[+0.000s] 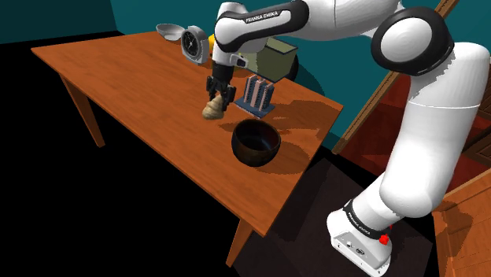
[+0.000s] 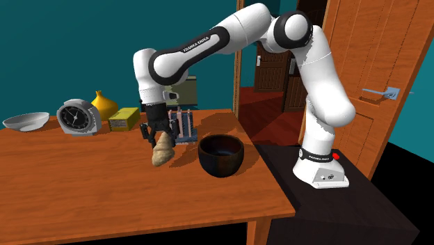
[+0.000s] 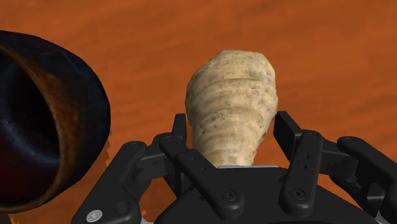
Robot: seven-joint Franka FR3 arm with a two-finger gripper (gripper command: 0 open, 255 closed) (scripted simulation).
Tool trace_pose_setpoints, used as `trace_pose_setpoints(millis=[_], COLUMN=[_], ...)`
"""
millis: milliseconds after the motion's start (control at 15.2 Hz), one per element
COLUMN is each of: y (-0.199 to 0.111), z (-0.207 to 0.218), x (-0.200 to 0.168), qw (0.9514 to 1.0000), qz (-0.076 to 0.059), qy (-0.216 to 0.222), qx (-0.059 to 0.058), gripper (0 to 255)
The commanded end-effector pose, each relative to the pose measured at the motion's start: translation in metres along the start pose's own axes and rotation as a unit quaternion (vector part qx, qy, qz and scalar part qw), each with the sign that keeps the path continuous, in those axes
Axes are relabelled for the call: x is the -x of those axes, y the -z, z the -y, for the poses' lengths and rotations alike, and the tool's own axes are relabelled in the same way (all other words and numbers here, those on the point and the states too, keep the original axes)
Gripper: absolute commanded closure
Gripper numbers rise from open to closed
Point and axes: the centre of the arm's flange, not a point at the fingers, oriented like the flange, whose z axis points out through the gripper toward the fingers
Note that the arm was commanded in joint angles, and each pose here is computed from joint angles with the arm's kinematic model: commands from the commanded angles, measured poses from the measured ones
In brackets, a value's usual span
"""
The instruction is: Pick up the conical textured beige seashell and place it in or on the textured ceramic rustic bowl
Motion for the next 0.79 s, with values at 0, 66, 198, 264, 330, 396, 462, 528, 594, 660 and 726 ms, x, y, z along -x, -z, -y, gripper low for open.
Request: trace_pose_setpoints(millis=[0, 66, 198, 264, 330, 396, 462, 528, 594, 660, 726], y=[0.01, 0.015, 0.025, 0.031, 0.036, 0.041, 0.046, 0.051, 0.056, 0.061, 0.066], z=[-0.003, -0.004, -0.005, -0.006, -0.007, -0.008, -0.008, -0.009, -0.01, -0.011, -0.012], x=[0.002, 0.003, 0.005, 0.006, 0.007, 0.008, 0.009, 0.01, 0.011, 0.012, 0.013], qw=[1.0, 1.0, 1.0, 1.0, 1.0, 1.0, 1.0, 1.0, 1.0, 1.0, 1.0], qz=[0.0, 0.0, 0.0, 0.0, 0.0, 0.0, 0.0, 0.0, 0.0, 0.0, 0.0], qy=[0.0, 0.0, 0.0, 0.0, 0.0, 0.0, 0.0, 0.0, 0.0, 0.0, 0.0], qx=[0.0, 0.0, 0.0, 0.0, 0.0, 0.0, 0.0, 0.0, 0.0, 0.0, 0.0], gripper=[255, 255, 255, 255, 255, 255, 255, 255, 255, 255, 255])
